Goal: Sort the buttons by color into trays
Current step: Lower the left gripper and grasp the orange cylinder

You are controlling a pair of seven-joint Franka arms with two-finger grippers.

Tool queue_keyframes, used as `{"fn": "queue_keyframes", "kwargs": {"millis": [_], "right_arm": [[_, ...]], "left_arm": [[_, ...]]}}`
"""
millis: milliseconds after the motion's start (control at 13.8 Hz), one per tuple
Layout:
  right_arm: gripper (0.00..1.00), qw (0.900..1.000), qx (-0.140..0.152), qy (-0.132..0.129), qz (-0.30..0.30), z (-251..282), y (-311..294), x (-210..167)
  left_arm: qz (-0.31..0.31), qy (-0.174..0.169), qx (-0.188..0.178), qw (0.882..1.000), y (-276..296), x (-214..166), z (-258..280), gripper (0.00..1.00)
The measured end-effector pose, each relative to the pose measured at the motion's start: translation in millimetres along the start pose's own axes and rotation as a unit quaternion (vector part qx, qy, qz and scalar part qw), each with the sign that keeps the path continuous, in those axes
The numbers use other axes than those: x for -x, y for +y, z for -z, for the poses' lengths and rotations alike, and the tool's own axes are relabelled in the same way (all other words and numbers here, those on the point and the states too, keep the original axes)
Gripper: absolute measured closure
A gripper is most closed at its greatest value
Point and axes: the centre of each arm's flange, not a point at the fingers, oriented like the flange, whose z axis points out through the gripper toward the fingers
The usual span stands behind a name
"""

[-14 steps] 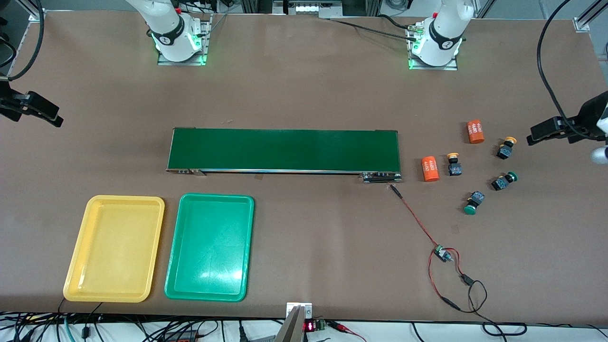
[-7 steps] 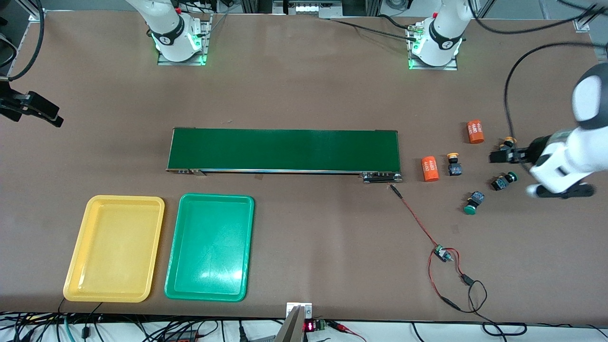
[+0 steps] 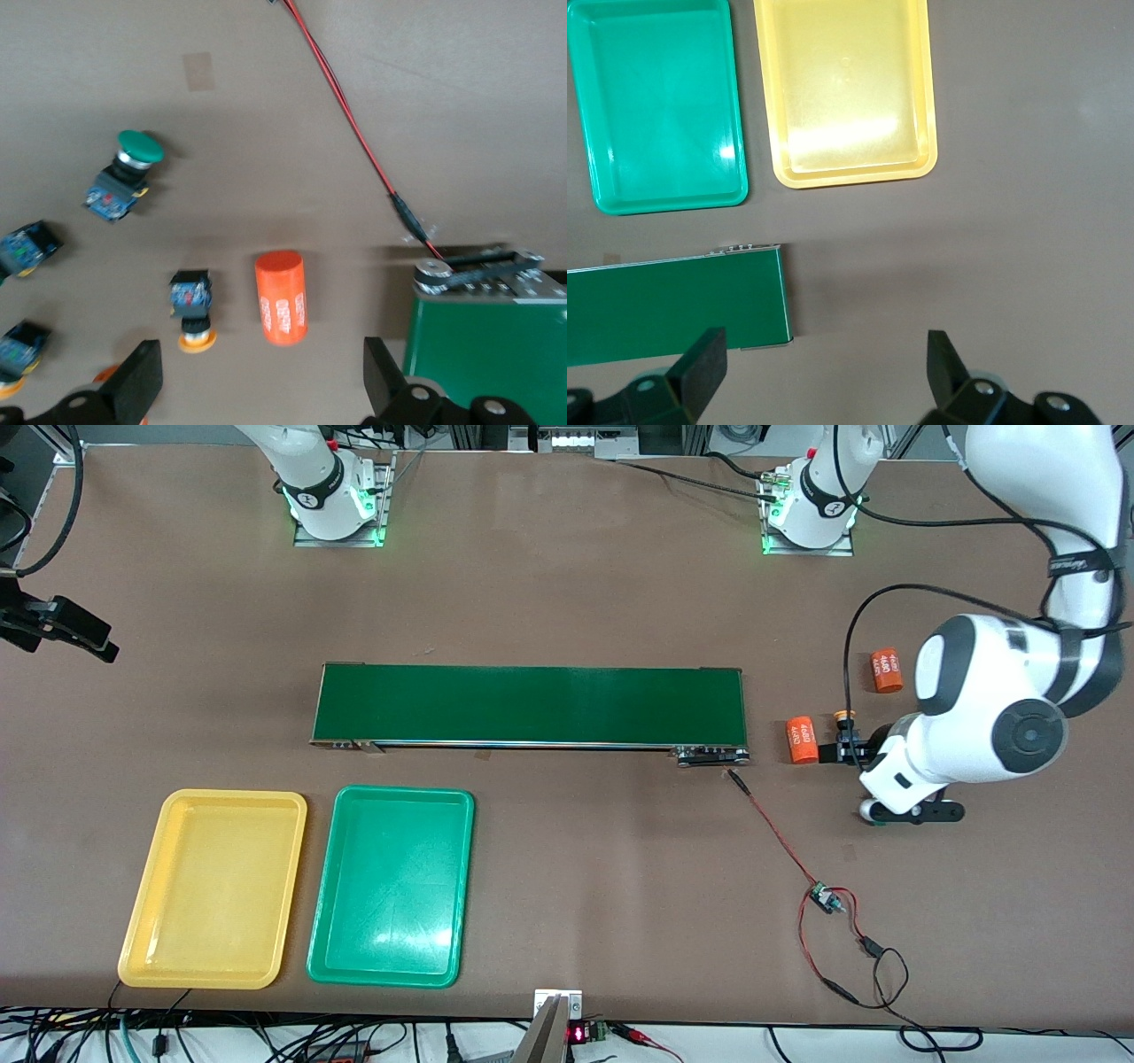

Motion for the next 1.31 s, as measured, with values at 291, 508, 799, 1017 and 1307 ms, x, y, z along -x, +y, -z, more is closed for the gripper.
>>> {"fn": "queue_keyframes", "kwargs": {"millis": [291,508,799,1017,1307], "right_arm": [[0.0,1.0,0.0,-0.001,0.0,-1,0,0],[0.0,1.0,0.0,-0.002,0.0,-2,0,-1],[0.0,1.0,0.0,-0.003,0.001,-3,-1,-1],[0.0,1.0,0.0,-0.003,0.001,-3,-1,-1],[0.0,1.0,-0.001,-0.003,0.002,-3,-3,-1]], "left_arm": [[0.0,0.014,0.001,1.0,-1,10,-66,0.0],[-0.011,0.031,0.005,0.999,10,22,-99,0.0],[-0.032,0.029,0.005,0.999,17,35,-126,0.0],[-0.04,0.023,0.006,0.999,6,36,-132,0.0],[-0.038,0.012,0.006,0.999,-1,38,-144,0.0]]}}
